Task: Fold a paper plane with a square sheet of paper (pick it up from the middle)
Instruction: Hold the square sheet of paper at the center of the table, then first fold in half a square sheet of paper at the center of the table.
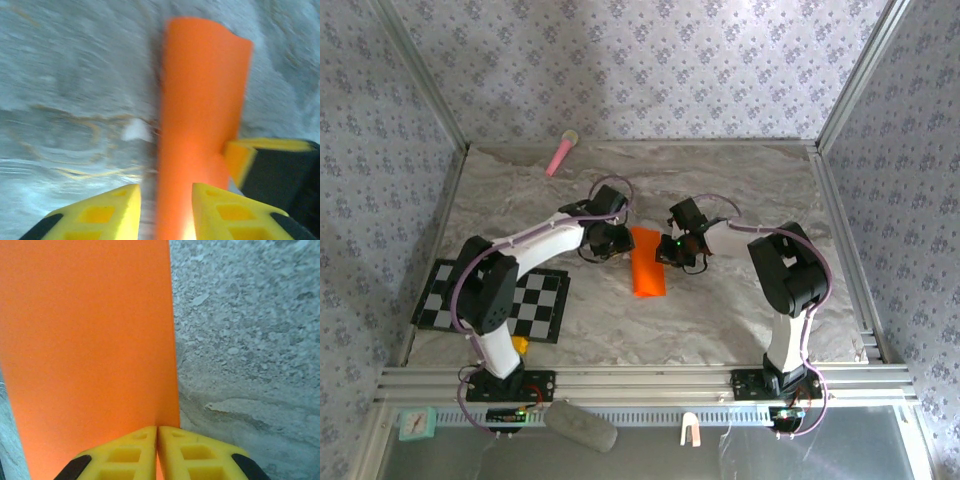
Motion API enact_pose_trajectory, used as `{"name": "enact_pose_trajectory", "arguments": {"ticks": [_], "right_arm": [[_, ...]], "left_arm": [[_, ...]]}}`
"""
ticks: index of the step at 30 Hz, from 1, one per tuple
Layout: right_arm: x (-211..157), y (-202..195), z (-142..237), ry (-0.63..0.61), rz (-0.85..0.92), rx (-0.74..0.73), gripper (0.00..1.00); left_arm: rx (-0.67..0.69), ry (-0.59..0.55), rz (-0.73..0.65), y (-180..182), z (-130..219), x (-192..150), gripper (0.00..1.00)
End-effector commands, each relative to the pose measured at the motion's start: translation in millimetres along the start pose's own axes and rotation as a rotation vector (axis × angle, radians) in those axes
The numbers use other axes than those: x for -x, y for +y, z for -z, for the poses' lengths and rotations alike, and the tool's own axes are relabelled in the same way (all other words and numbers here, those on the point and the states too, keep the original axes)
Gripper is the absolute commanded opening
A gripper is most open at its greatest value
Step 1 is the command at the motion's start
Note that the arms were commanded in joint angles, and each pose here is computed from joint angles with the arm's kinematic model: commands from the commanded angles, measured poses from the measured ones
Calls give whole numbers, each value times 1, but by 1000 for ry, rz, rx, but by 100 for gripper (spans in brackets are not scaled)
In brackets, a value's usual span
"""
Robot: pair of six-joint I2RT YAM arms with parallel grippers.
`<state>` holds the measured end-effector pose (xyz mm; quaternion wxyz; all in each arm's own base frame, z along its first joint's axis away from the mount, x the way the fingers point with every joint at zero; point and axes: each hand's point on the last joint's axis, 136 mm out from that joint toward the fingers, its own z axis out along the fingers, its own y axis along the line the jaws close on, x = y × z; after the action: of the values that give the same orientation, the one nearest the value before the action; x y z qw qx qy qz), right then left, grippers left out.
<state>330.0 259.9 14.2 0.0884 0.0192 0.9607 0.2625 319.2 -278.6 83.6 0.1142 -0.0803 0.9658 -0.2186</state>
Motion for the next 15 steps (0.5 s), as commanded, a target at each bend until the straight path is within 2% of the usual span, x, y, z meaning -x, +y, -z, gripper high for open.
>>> {"name": "enact_pose_trajectory", "arguments": {"ticks": [1, 6, 15], "right_arm": [[-57, -74, -27, 165, -84, -277, 12], [-58, -75, -29, 172, -84, -283, 12], [-60, -75, -30, 179, -80, -294, 11]], "left_arm": [[-131, 99, -35, -28, -11, -24, 28], [-105, 163, -32, -26, -31, -36, 19], [-99, 200, -33, -29, -47, -40, 14]]}}
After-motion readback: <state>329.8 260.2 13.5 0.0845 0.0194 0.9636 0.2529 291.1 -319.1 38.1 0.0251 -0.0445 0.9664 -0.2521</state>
